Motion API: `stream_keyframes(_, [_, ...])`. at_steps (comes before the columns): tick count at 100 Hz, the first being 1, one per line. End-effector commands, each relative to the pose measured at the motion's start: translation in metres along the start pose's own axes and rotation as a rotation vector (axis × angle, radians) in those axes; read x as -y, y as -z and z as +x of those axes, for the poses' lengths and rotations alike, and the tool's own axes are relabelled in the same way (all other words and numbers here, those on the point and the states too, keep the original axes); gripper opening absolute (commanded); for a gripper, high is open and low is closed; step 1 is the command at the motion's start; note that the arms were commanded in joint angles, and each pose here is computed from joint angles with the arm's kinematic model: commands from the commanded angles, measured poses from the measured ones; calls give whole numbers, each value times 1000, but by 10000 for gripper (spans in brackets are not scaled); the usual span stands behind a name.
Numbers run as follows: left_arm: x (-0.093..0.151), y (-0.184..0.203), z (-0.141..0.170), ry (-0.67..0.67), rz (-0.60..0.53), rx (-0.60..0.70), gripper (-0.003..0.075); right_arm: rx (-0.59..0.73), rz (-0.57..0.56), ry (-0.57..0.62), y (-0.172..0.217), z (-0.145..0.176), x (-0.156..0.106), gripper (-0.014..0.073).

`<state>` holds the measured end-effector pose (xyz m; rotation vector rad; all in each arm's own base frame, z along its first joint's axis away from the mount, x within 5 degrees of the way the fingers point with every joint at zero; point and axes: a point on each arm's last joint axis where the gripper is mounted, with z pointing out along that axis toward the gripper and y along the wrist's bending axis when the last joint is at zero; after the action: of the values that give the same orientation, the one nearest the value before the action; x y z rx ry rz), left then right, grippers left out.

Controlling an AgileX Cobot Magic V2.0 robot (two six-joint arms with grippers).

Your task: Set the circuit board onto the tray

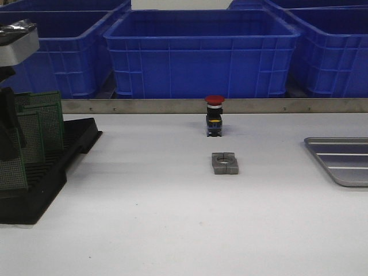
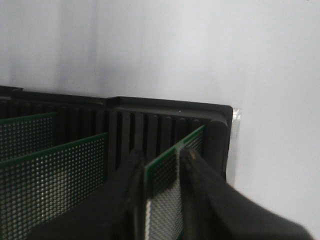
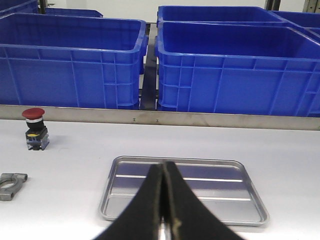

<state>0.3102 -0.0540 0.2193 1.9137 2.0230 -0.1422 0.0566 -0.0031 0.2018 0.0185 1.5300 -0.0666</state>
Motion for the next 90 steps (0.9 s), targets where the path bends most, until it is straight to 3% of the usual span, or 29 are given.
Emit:
stream_keyframes(1, [-6,16,-10,-4,-84,32,11,108,0,13,3,-12,0,-112])
stream_keyframes(5, [-6,16,-10,-4,-82,32,-22,108,0,13,3,-12,0,-112])
stream_keyframes(25, [-13,34,-18,-33,-73,47,-20,108,0,13,3,-12,0,-112])
stream_keyframes(47, [-17,69,-37,-80,24,106,-20,108,0,13,3,-12,0,-112])
stream_keyframes(69, [-20,92,-72,-51,19,365,-20,108,0,13,3,-12,0,-112])
stream_keyframes(90, [-3,84,-116,-142,76,450,-20,108,0,13,3,-12,0,-112])
